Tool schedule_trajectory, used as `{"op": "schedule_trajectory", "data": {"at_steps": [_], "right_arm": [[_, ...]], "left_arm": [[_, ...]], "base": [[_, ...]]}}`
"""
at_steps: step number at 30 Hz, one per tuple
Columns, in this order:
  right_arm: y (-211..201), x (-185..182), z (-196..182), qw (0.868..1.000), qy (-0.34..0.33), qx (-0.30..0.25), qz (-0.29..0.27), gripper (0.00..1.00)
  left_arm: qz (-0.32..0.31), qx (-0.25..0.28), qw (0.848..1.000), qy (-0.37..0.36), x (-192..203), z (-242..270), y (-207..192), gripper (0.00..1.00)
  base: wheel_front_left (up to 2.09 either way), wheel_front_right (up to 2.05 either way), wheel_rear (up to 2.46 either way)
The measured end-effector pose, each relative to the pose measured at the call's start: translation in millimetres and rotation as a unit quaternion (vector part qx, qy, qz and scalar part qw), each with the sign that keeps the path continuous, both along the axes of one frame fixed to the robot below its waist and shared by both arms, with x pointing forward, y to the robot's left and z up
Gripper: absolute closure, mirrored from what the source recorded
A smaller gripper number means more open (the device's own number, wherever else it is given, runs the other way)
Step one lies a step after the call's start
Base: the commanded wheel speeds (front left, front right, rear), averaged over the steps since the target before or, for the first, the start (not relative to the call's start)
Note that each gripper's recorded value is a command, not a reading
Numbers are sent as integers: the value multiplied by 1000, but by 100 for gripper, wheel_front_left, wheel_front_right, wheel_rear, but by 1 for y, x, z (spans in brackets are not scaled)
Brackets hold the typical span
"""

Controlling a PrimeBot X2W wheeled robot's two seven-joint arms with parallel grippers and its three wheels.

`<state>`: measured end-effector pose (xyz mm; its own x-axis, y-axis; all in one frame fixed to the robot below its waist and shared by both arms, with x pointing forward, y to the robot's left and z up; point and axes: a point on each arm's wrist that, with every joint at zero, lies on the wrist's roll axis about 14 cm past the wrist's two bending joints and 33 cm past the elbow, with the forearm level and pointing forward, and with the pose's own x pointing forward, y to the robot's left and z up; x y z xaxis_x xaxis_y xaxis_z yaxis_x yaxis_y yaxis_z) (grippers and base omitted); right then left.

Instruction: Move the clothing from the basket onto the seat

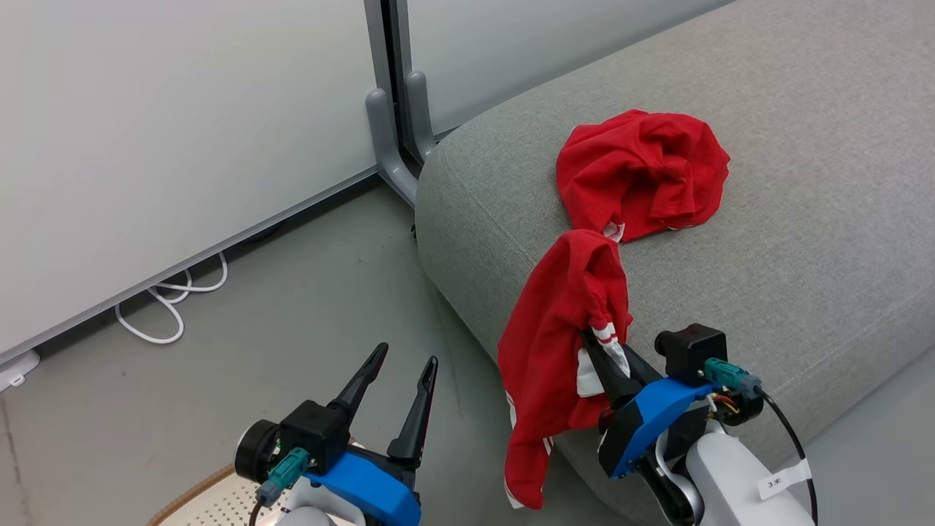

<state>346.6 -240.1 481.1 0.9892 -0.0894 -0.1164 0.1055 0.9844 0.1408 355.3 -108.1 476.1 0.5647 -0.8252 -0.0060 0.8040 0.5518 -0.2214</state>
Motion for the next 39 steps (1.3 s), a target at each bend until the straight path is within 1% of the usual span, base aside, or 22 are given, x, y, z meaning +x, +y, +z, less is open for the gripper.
{"op": "schedule_trajectory", "data": {"at_steps": [11,14,16,20,24,26,29,32,36,39], "right_arm": [[-1,4,0,1000,-2,5,-3,100],[-5,14,9,1000,-12,-4,-2,100],[-12,24,23,999,-25,-20,-2,100],[-42,41,49,997,-44,-53,-21,100],[-72,65,88,993,-75,-82,-43,100],[-88,77,110,990,-97,-87,-58,100],[-112,95,142,984,-123,-107,-79,100],[-133,110,163,978,-133,-128,-98,100],[-169,125,194,966,-157,-153,-140,100],[-191,135,207,957,-169,-168,-169,100]], "left_arm": [[5,3,1000,0,2,-2,5,0],[8,2,1000,3,6,-4,6,0],[8,3,1000,4,8,-6,7,0],[10,2,1000,3,16,-8,8,0],[13,1,1000,2,28,-12,11,0],[15,-1,1000,3,34,-15,12,0],[19,-7,1000,0,49,-16,13,0],[26,-11,1000,-3,64,-20,17,0],[37,-12,999,-2,84,-30,25,0],[46,-11,999,0,97,-40,33,0]], "base": [[0,0,0],[0,0,0],[0,0,0],[0,0,0],[0,0,0],[0,0,0],[0,0,0],[0,0,0],[0,0,0],[0,0,0]]}}
